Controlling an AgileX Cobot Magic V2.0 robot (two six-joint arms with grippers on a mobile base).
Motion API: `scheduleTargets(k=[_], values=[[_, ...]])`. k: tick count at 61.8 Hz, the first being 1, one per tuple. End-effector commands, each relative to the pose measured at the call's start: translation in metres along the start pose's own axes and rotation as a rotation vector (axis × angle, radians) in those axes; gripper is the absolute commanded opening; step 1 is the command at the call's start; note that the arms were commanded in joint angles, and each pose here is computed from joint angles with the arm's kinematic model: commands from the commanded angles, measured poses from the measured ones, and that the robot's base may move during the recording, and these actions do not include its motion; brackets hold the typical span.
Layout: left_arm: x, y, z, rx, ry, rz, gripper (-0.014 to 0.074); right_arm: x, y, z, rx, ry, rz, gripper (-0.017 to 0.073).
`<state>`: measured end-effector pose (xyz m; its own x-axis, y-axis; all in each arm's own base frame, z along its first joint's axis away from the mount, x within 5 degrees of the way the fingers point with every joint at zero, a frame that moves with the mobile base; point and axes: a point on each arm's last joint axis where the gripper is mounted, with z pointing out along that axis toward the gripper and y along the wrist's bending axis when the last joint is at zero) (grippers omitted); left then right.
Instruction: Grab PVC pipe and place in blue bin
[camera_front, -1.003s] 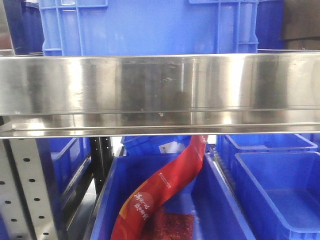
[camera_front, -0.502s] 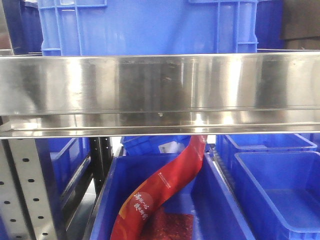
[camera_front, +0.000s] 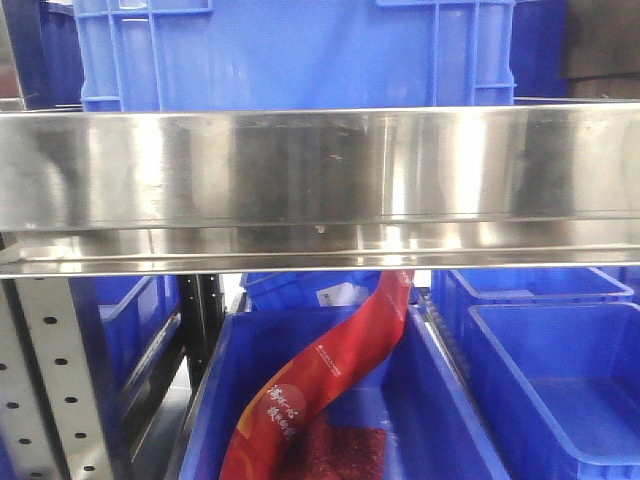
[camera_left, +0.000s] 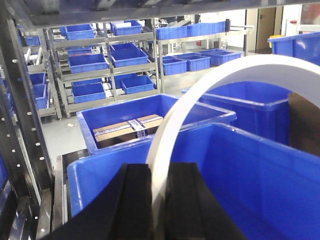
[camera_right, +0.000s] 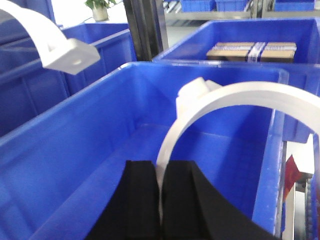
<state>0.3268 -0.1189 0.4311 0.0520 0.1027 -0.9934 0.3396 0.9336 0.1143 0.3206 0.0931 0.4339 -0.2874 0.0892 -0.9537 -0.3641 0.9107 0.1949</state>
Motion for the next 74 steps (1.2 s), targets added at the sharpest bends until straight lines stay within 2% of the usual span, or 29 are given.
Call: scheduleTargets(k=[1, 12, 17, 27, 36, 65, 70, 74], values=[[-0.004, -0.001, 0.003, 0.004, -0.040, 0.012, -0.0111, -0.006, -0.002, 0.004, 0.021, -0.064, 0.000, -0.0168], [0.005, -0.003, 0.014, 0.008, -0.033, 0.012, -0.0111, -0.003, -0.005, 0.011, 0.033, -0.067, 0.004, -0.0165], [0.005, -0.003, 0.020, 0.010, -0.029, 0.014, -0.0093, -0.003, -0.006, 0.013, 0.034, -0.066, 0.004, -0.0131], [0.000, -0.002, 0.029, 0.006, -0.022, 0.015, 0.0048, -0.002, -0.006, 0.013, 0.035, -0.065, 0.005, 0.0048], [0.001, -0.002, 0.029, 0.006, -0.017, 0.015, 0.0091, -0.001, -0.007, 0.015, 0.037, -0.064, 0.005, 0.0158], [0.007, -0.003, 0.031, 0.008, 0.029, 0.032, 0.0088, -0.008, -0.004, 0.005, 0.031, -0.085, 0.001, 0.0174], [0.004, -0.003, 0.027, 0.008, 0.037, 0.032, 0.0088, -0.012, -0.001, -0.004, 0.030, -0.097, -0.024, 0.0171], [-0.002, -0.003, 0.022, 0.005, 0.029, 0.032, 0.0088, -0.016, 0.001, -0.013, 0.033, -0.101, -0.068, 0.0171]])
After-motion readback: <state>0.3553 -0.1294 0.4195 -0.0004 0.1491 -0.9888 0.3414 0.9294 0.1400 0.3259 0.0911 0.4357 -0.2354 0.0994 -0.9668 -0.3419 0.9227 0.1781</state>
